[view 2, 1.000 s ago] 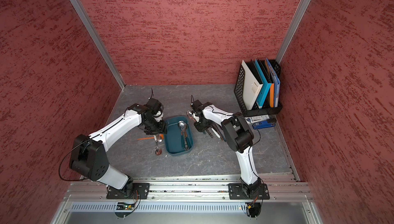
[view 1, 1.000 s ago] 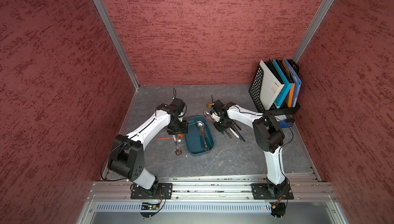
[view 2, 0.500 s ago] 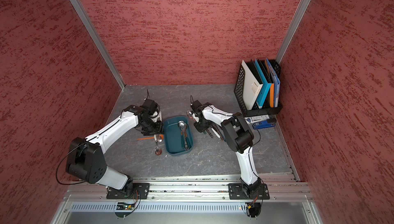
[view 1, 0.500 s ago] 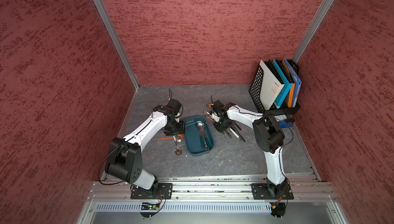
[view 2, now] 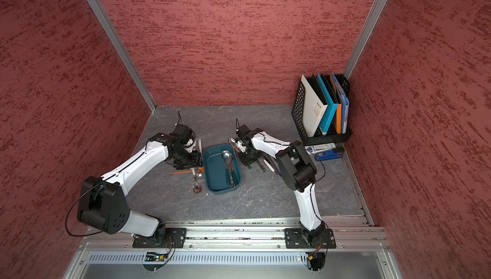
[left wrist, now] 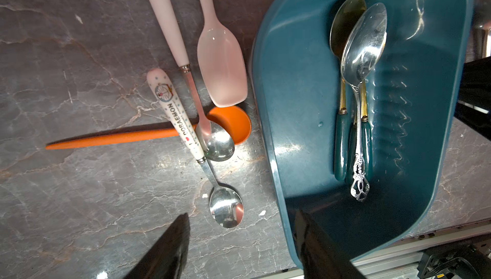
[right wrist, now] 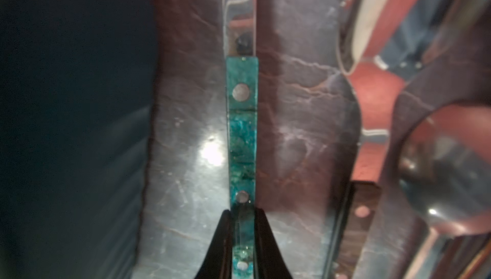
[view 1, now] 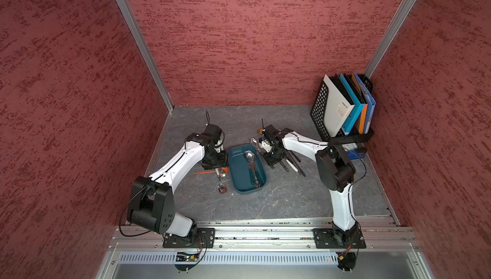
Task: Put the spoon into the storage box
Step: Pick up the spoon from the center of the board, then place the spoon in the storage box.
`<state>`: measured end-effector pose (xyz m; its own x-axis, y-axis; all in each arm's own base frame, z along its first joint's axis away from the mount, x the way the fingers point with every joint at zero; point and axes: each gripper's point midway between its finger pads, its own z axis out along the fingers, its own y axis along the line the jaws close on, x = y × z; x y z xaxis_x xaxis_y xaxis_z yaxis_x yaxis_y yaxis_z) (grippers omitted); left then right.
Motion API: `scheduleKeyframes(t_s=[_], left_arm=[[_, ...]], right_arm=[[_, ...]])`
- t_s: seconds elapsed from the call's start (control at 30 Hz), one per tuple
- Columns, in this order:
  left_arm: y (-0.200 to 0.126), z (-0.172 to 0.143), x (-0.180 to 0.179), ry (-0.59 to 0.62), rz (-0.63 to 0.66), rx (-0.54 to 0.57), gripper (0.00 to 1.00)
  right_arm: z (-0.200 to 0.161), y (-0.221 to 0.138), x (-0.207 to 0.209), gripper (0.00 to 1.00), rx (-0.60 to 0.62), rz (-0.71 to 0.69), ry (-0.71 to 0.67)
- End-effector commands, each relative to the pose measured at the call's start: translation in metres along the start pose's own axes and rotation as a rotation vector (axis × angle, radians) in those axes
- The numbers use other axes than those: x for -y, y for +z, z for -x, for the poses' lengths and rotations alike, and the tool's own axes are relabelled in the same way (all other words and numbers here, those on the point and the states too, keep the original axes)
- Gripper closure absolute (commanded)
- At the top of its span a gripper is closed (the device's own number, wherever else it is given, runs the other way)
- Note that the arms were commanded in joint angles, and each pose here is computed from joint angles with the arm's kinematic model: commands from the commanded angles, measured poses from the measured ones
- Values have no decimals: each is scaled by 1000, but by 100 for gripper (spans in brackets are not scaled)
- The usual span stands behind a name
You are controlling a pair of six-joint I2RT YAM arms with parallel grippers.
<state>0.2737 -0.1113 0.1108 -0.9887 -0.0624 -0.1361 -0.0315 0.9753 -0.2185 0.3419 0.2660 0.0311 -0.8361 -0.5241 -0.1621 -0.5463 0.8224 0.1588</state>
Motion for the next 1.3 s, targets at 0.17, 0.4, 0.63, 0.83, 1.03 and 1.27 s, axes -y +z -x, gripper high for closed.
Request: scheduleKeyframes(t_s=[0.17,0.4,0.63,0.83,1.03,1.27], left_arm=[[-1,2,3,0,-36,28,33],[-1,3,1,-10,-38,40,33],[0,5,-5,-55,-55,57,33],[2,3,-7,-65,-56,58,33],[-1,3,-11,-85,-61,74,33],[-6,2,-18,-125,-85,96,33]], right_arm=[[21,-41,-5,99,96,-10,44],[20,-63,0,100,102,-30,103],[13,-96,-13,99,115,9,154],[4,-107,-36,98,109,43,150],[-5,-101,-58,99,91,48,133],[-15,-86,-78,99,50,64,124]])
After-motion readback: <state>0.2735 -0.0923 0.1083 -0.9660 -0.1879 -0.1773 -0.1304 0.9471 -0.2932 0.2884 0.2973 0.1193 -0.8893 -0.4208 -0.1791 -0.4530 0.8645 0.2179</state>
